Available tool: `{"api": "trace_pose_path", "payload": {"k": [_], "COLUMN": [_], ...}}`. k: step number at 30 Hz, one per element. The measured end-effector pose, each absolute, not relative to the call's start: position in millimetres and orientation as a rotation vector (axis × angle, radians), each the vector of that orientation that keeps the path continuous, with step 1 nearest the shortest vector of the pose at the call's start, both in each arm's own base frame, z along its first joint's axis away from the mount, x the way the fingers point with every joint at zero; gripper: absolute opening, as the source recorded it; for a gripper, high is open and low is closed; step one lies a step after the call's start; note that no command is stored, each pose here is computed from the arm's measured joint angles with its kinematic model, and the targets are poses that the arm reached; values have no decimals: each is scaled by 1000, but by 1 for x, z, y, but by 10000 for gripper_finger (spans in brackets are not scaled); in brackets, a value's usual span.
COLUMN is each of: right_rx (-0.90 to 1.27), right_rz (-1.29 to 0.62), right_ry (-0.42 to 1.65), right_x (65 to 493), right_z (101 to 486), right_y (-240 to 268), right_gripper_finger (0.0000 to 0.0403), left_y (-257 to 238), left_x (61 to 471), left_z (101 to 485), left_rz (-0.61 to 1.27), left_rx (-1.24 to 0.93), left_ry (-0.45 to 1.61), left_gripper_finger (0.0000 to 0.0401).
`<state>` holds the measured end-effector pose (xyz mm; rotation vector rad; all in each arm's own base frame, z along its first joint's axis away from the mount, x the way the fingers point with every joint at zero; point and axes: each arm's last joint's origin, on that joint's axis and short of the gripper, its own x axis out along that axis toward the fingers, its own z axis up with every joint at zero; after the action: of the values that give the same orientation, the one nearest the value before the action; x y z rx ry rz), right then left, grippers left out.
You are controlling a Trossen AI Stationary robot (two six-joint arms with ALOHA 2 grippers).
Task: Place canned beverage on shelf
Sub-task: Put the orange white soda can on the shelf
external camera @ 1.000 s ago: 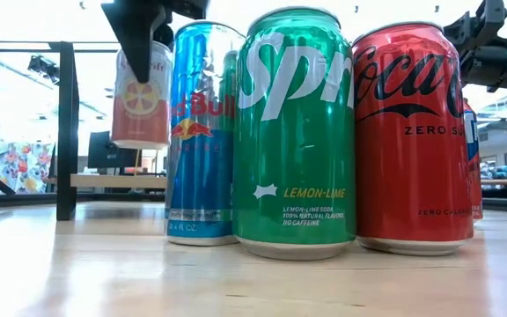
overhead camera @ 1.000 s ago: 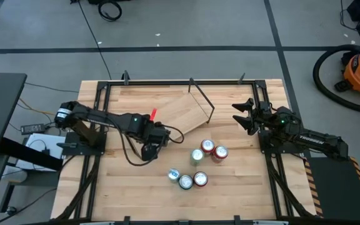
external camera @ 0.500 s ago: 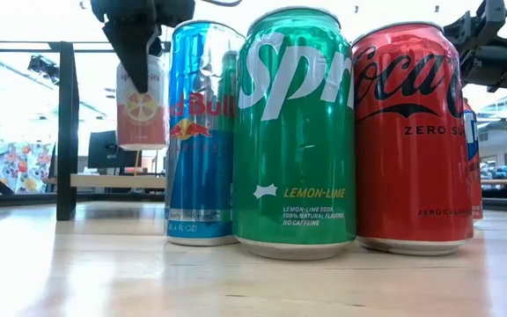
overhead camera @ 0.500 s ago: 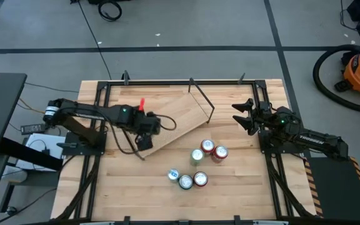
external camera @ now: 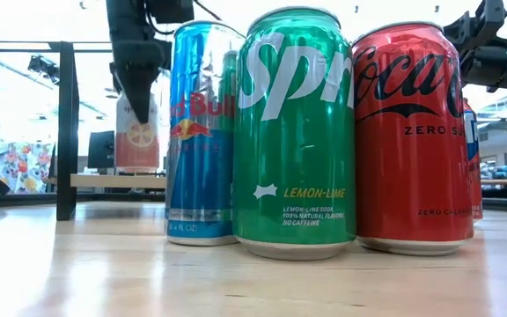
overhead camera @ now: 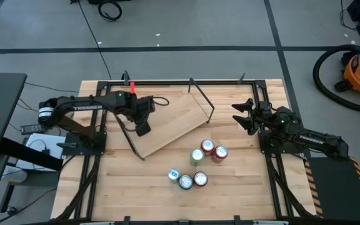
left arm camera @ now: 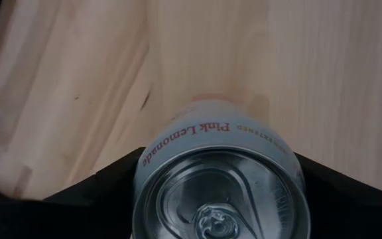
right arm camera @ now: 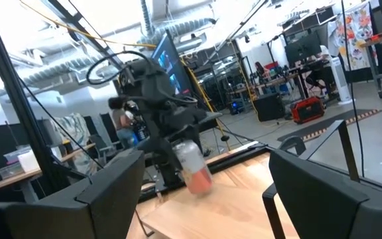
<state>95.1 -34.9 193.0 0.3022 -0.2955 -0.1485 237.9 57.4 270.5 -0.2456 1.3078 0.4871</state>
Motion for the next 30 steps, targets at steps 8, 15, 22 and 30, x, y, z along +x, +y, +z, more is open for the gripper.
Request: {"api": "trace_pose_path", "payload": {"k": [8, 15, 22, 30], "right_rx": [299, 302, 303, 303], "right_rz": [-147, -147, -150, -149], "right_ry": [-294, -295, -296, -295], "right_x": [95, 95, 95, 95], "right_z": [193, 193, 193, 193], "right_y": [-35, -35, -35, -35], "right_gripper_finger": [334, 334, 334, 334], "left_y": [66, 67, 64, 64], "left_x": [220, 209, 210, 209], "left_z": [261, 267, 267, 267], "left_rz": [459, 458, 447, 454], "left_rx": [-310, -344, -335, -337], "left_ry": [1347, 1336, 1328, 1332], "left_gripper_finger": [313, 313, 316, 341]}}
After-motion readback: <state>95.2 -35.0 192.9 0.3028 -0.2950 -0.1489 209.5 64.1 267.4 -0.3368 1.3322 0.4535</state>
